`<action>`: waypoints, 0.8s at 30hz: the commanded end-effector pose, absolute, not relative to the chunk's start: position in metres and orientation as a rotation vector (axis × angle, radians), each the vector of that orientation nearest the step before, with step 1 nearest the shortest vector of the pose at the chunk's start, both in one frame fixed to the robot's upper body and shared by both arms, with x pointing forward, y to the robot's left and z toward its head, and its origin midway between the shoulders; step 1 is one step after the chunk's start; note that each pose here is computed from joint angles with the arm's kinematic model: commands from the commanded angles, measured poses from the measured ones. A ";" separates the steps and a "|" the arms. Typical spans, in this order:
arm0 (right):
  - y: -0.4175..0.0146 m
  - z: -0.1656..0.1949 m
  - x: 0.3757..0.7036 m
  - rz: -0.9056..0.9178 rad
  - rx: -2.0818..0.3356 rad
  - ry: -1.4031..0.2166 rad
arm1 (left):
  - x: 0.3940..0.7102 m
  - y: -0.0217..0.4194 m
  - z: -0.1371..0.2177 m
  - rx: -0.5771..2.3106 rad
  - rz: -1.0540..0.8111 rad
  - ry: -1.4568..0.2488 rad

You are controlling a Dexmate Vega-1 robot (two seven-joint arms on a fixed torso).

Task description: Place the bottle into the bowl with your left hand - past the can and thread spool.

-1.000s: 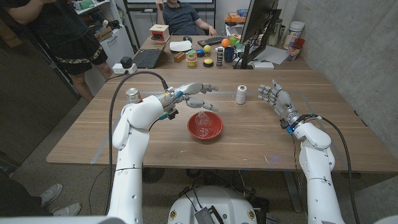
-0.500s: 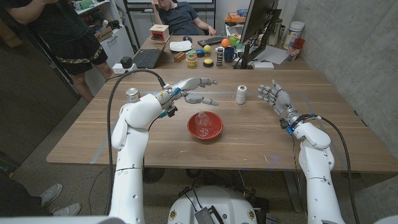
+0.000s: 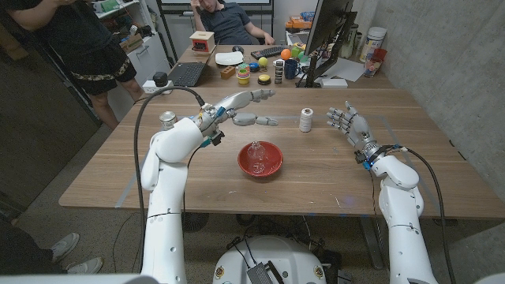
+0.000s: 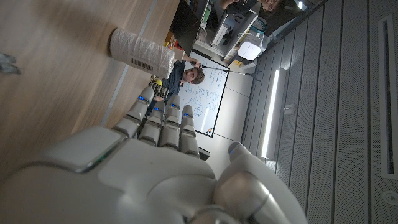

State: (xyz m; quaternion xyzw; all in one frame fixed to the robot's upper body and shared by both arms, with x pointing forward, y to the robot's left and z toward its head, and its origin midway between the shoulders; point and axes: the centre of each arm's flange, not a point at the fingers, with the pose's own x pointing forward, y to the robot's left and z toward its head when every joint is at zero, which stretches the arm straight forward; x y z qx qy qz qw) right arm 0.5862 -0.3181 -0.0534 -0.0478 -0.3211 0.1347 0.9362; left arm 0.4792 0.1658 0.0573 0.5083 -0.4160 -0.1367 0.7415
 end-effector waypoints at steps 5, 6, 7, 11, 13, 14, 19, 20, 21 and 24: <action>-0.318 -0.053 0.589 0.276 -0.096 -0.655 | 0.470 0.173 0.065 1.048 -0.275 -0.972; -0.318 -0.053 0.590 0.276 -0.098 -0.654 | 0.469 0.173 0.065 1.047 -0.269 -0.977; -0.318 -0.053 0.590 0.278 -0.096 -0.655 | 0.469 0.174 0.066 1.032 -0.271 -0.978; -0.317 -0.052 0.591 0.280 -0.098 -0.653 | 0.468 0.175 0.066 1.012 -0.283 -0.991; -0.316 -0.052 0.592 0.281 -0.098 -0.652 | 0.467 0.176 0.064 0.971 -0.275 -1.009; -0.316 -0.052 0.592 0.283 -0.099 -0.653 | 0.467 0.176 0.066 0.974 -0.283 -1.009; -0.315 -0.053 0.594 0.281 -0.097 -0.651 | 0.464 0.178 0.068 0.949 -0.275 -1.033; -0.315 -0.053 0.595 0.283 -0.099 -0.649 | 0.463 0.179 0.068 0.929 -0.278 -1.040; -0.315 -0.052 0.595 0.284 -0.098 -0.650 | 0.462 0.180 0.070 0.919 -0.292 -1.038; -0.315 -0.052 0.596 0.285 -0.097 -0.652 | 0.461 0.180 0.071 0.912 -0.283 -1.050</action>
